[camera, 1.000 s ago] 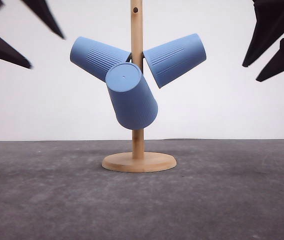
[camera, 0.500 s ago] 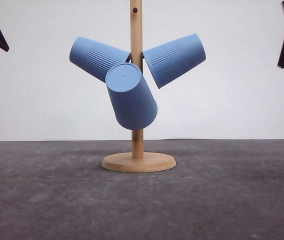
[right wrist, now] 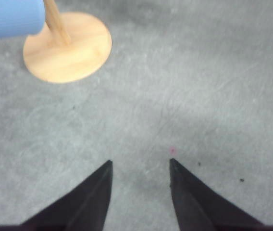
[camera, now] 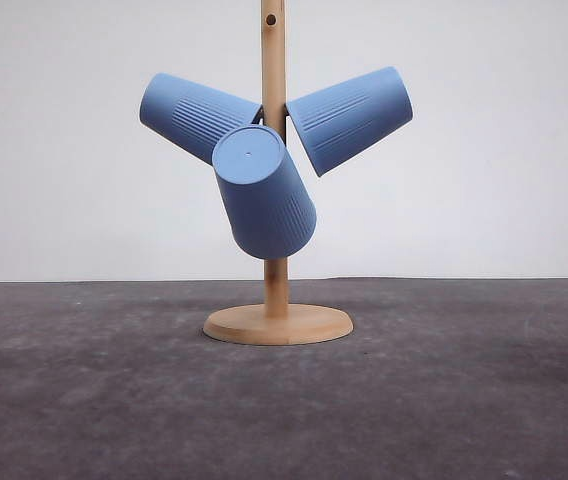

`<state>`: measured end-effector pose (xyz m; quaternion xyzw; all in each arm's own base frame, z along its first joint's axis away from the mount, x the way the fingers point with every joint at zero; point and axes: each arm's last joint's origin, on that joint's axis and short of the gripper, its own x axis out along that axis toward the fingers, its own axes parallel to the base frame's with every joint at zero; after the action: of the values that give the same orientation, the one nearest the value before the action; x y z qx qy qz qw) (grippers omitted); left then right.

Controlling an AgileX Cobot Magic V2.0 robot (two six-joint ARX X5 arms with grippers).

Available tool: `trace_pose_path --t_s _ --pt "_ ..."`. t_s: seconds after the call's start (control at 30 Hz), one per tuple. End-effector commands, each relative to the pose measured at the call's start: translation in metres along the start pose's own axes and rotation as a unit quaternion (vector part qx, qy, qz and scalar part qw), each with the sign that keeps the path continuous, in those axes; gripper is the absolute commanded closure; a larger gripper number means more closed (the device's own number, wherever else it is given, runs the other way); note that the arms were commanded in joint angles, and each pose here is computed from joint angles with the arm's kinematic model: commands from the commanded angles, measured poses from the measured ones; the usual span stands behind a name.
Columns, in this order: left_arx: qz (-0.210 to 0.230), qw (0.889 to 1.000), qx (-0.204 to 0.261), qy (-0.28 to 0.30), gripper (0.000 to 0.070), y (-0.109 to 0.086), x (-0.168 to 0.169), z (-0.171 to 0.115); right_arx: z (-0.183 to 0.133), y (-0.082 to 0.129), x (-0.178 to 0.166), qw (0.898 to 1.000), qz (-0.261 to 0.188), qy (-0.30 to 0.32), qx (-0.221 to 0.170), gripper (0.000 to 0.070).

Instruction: Place three cups

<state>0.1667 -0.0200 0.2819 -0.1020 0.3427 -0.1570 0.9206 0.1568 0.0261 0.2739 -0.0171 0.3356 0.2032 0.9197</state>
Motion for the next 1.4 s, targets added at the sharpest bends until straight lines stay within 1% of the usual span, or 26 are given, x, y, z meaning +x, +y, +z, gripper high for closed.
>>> trace_pose_path --t_s 0.0,0.03,0.07,0.13,0.67,0.7,0.77,0.83,0.9,1.0,1.1,1.17,1.23,1.37 --pt "-0.006 1.0 0.005 -0.005 0.0486 -0.002 -0.001 0.003 0.003 0.0 0.0 1.0 0.0 -0.005 -0.006 0.0556" --pt "-0.013 1.0 0.004 -0.005 0.0602 -0.002 -0.001 0.003 0.003 0.0 0.0 1.0 0.0 -0.005 -0.007 0.0635" --pt "-0.023 1.0 0.006 -0.004 0.0673 -0.003 -0.001 0.003 0.003 0.0 0.0 1.0 0.0 -0.005 -0.007 0.0695" --pt "-0.039 0.999 0.011 -0.002 0.07 -0.005 -0.001 0.003 0.003 0.0 0.0 1.0 -0.001 -0.005 -0.007 0.0685" --pt "-0.041 0.999 0.015 -0.008 0.07 -0.005 -0.001 0.004 0.003 0.0 0.0 1.0 0.0 -0.006 -0.008 0.0685" --pt "-0.037 0.999 0.039 -0.011 0.07 -0.004 -0.001 0.004 0.003 0.0 0.0 1.0 0.0 -0.006 -0.008 0.0685" --pt "-0.034 0.997 0.068 -0.025 0.07 -0.002 -0.002 0.001 0.003 0.0 0.0 1.0 0.0 -0.006 -0.008 0.0685" --pt "-0.02 0.994 0.089 -0.06 0.07 0.0 -0.001 -0.008 0.003 0.0 0.0 1.0 0.0 -0.006 -0.008 0.0685" --pt "0.005 0.989 0.104 -0.109 0.07 0.004 -0.001 -0.019 0.003 0.0 0.0 1.0 0.0 -0.006 -0.008 0.0685" --pt "0.05 0.976 0.114 -0.178 0.07 0.01 -0.002 -0.041 0.003 0.0 0.0 1.0 0.0 -0.006 -0.008 0.0685" --pt "0.096 0.962 0.114 -0.229 0.07 0.016 -0.003 -0.066 0.003 0.0 0.0 1.0 0.0 -0.006 -0.008 0.0685" --pt "0.122 0.955 0.109 -0.247 0.07 0.021 -0.001 -0.082 0.003 0.0 0.0 1.0 0.0 -0.006 -0.008 0.0685" --pt "0.137 0.951 0.105 -0.255 0.07 0.025 0.001 -0.096 0.003 0.0 0.0 1.0 0.0 -0.006 -0.008 0.0685" --pt "0.146 0.95 0.099 -0.258 0.07 0.032 0.011 -0.118 0.003 0.0 0.0 1.0 0.0 -0.006 -0.008 0.0685"
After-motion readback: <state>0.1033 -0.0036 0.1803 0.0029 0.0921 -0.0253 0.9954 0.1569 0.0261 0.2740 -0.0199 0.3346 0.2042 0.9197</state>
